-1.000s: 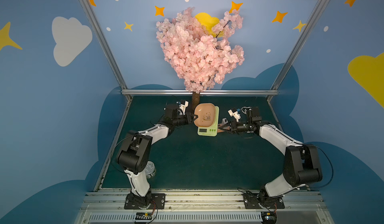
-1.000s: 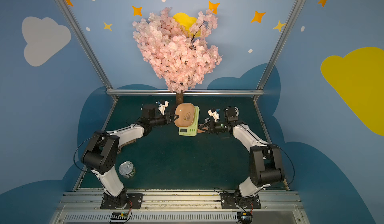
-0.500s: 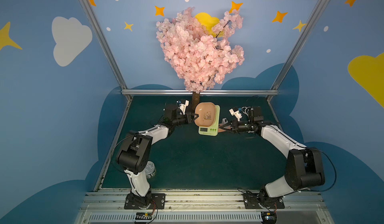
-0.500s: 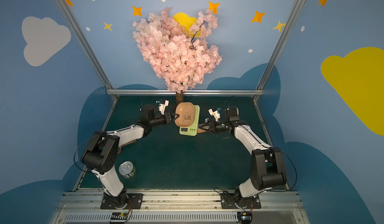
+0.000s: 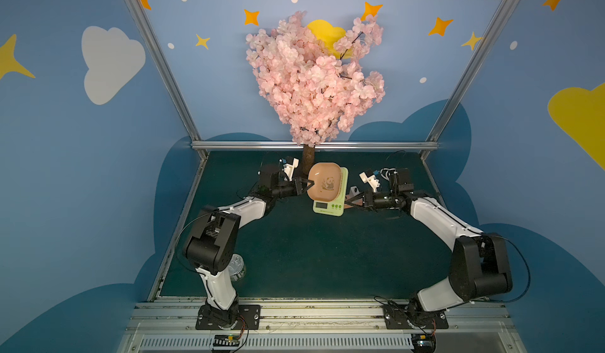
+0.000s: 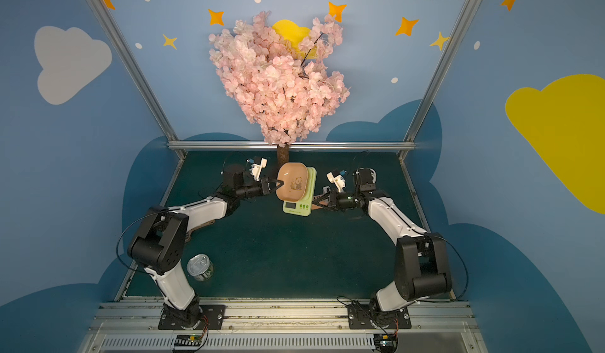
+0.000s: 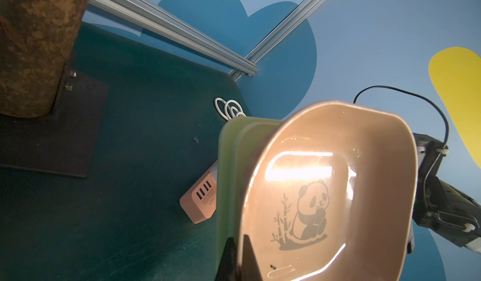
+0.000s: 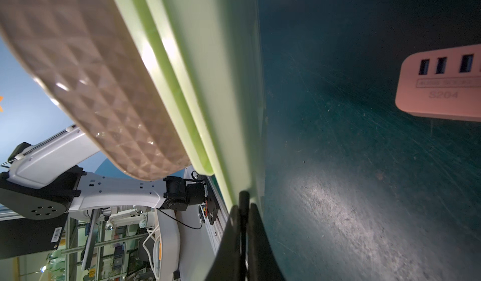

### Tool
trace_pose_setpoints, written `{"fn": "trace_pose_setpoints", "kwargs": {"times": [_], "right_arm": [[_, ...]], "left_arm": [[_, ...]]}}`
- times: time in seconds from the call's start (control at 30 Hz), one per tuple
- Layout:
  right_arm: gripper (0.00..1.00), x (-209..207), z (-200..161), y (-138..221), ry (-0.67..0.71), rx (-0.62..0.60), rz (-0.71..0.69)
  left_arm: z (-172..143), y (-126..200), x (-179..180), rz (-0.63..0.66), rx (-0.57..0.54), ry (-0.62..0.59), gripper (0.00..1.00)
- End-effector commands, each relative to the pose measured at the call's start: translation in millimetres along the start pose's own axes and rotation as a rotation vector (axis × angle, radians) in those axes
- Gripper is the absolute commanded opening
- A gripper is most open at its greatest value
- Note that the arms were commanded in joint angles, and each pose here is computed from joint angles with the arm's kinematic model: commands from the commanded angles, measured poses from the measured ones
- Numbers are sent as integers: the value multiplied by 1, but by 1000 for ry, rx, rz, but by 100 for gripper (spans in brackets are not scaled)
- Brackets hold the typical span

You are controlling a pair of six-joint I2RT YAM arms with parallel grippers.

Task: Charge the electronic scale
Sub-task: Insert the charging cable into the electronic scale, then place the electronic scale at the center of the board.

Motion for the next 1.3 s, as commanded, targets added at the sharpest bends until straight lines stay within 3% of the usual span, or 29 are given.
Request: {"fn": "trace_pose_setpoints", "kwargs": {"times": [0.0,0.1,0.6,1.07,1.27], "right_arm": [[0,3,-1,0,35,7,-43],[1,4,0,-1,38,7,-46],[44,12,2,0,64,-2,-76],[64,32,12,13,156,-11,-181],[67,41,16,21,199,-25,-222]], "left_arm": [[6,1,-29,-128,19,-57,4],[4,0,-25,-104,15,-45,4],[-10,-4,-9,53,18,21,4],[-29,-5,5,207,55,86,4],[-36,-3,15,329,58,122,4]]}}
Point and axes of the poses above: each gripper's point midway between its finger pads, its own y axis back along the fingers, its own x axis along the line the jaws close on, z = x × y, the point moved 10 cm from there along y, back along the fingers, and after that the axes turned 9 degrees about y, right-handed, at the moved point
